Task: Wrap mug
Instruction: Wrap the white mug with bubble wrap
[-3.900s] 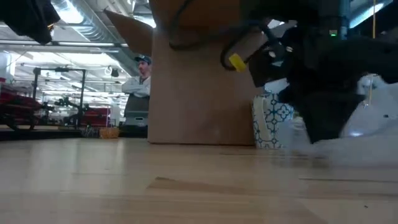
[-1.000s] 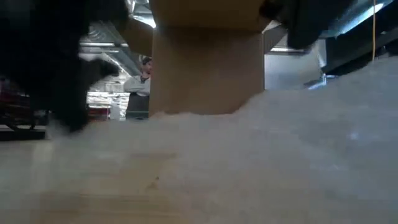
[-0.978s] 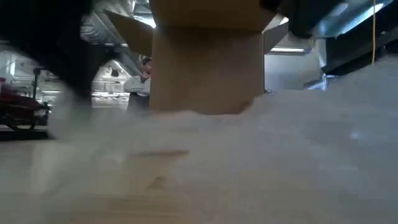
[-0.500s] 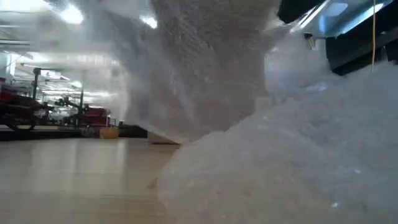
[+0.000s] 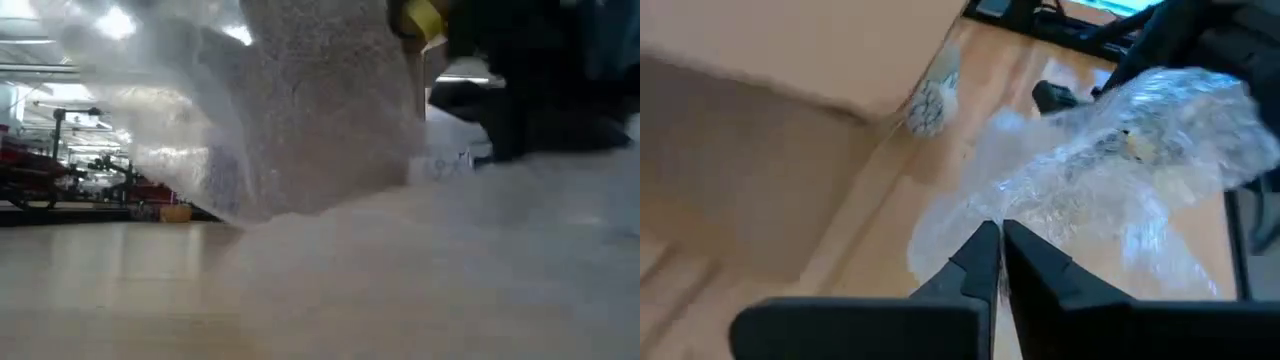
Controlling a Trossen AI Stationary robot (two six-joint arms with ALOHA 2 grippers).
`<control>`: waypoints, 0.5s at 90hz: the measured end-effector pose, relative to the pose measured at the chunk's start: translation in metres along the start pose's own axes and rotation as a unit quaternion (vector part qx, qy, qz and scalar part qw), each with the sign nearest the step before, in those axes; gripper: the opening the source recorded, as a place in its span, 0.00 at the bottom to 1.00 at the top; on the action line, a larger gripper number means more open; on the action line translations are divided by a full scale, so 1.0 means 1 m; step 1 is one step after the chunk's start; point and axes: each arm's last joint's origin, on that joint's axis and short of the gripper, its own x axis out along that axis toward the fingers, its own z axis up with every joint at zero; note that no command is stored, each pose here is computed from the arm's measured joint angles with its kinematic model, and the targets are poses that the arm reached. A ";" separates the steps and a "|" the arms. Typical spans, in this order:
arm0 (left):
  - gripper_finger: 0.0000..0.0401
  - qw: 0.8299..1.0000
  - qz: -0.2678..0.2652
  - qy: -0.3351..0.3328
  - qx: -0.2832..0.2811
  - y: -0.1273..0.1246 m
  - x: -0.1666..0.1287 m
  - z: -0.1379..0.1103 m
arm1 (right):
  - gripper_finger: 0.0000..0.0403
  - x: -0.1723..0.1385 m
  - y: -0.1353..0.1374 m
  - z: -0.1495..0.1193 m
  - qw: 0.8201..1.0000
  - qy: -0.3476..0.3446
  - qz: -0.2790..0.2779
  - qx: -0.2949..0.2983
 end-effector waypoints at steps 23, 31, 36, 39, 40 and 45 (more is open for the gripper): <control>0.00 0.996 0.024 0.081 -0.041 0.005 -0.022 -0.027 | 0.00 -0.004 0.000 0.005 1.000 -0.008 0.002 -0.012; 0.00 0.991 0.045 0.113 -0.053 0.008 -0.030 -0.038 | 0.00 -0.004 0.000 0.004 1.000 -0.007 0.003 -0.013; 0.00 0.988 0.063 0.129 -0.061 0.011 -0.035 -0.045 | 0.00 -0.004 0.000 0.004 1.000 -0.007 0.003 -0.013; 0.00 0.985 0.074 0.139 -0.064 0.013 -0.038 -0.048 | 0.00 -0.004 0.000 0.004 1.000 -0.007 0.003 -0.013; 0.00 0.985 0.078 0.142 -0.065 0.013 -0.039 -0.049 | 0.00 -0.004 0.000 0.004 1.000 -0.007 0.003 -0.013; 0.00 0.980 0.095 0.157 -0.073 0.017 -0.044 -0.054 | 0.00 -0.004 0.000 0.004 1.000 -0.008 0.003 -0.013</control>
